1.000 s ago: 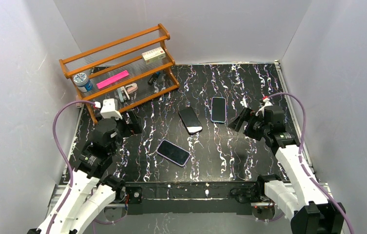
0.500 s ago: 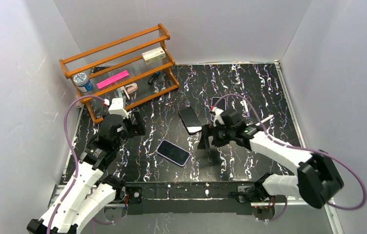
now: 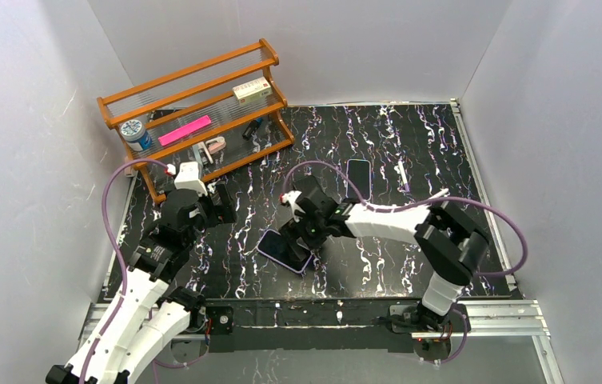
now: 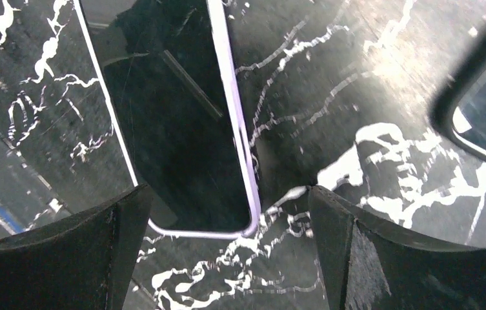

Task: Take the phone out of the phone case
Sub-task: Pick up the phone at the center of the board.

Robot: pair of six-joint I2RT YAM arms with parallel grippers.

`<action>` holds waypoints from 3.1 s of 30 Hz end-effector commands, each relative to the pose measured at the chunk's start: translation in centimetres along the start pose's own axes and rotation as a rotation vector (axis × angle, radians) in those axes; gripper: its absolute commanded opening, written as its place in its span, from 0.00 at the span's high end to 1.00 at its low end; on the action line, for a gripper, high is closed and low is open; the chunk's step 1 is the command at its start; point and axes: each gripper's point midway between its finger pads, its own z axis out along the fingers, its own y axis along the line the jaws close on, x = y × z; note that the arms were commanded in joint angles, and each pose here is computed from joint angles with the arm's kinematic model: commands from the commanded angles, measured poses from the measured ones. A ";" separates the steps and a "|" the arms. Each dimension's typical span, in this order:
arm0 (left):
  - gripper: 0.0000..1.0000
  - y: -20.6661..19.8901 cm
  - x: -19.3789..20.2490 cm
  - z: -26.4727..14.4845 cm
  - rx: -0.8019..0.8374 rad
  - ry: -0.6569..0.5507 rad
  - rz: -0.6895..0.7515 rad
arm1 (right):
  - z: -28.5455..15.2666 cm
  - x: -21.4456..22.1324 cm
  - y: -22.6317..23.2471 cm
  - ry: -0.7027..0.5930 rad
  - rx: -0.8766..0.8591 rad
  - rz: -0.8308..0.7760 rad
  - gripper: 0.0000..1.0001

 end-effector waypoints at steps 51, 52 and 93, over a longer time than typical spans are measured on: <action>0.02 -4.2 5.6 2.5 0.135 0.205 -0.361 | 0.7 -4.3 0.3 -0.241 0.010 0.193 0.93; 0.02 -4.6 6.0 2.7 0.150 0.224 -0.376 | 0.5 -4.6 0.5 -0.261 -0.002 0.206 0.94; 0.28 -11.1 15.3 9.5 0.133 0.506 -0.764 | 1.3 -6.1 2.1 -0.362 -0.120 0.309 0.98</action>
